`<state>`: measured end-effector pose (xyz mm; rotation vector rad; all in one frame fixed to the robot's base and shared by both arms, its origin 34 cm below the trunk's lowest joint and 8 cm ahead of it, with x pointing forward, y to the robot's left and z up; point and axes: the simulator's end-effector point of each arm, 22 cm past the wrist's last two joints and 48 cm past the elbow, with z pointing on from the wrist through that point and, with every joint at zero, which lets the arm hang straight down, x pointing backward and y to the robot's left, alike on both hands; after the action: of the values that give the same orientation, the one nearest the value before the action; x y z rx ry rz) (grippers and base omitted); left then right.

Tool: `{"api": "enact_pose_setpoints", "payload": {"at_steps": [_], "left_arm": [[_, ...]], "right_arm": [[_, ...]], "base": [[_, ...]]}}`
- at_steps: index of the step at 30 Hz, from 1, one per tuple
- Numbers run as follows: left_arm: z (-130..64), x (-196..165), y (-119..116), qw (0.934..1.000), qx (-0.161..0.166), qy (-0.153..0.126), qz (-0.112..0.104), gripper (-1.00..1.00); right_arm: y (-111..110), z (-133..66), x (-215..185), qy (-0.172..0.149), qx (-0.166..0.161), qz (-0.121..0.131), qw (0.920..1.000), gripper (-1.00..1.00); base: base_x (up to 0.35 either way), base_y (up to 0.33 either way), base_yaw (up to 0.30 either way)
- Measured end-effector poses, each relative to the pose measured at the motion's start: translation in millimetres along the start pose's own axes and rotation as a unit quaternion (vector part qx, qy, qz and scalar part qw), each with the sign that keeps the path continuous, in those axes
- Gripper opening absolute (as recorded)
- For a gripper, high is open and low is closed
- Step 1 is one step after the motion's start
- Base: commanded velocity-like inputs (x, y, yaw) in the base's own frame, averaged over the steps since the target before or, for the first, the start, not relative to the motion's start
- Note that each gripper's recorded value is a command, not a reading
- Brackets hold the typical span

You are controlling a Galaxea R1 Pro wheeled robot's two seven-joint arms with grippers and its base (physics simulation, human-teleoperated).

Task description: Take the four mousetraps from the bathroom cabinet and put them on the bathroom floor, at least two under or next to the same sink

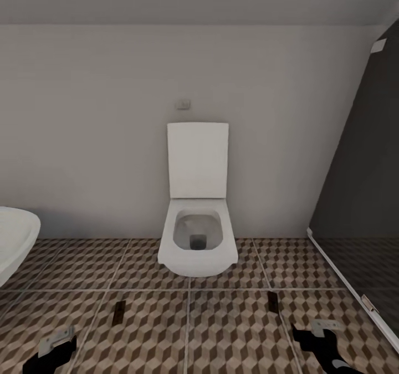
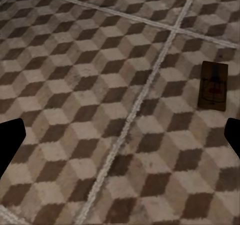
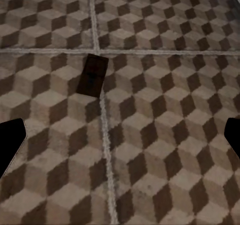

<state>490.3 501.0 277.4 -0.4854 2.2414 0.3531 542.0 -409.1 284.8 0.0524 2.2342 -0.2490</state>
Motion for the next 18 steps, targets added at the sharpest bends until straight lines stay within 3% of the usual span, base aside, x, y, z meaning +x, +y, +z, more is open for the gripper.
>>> {"api": "enact_pose_setpoints", "payload": {"at_steps": [18], "left_arm": [[-14.2,-17,-1,0.9998,0.004,-0.012,-0.012,1.00]], "right_arm": [[10,-14.0,-27,-0.024,-0.007,0.009,0.9996,1.00]], "base": [[0.000,0.000,0.000]]}}
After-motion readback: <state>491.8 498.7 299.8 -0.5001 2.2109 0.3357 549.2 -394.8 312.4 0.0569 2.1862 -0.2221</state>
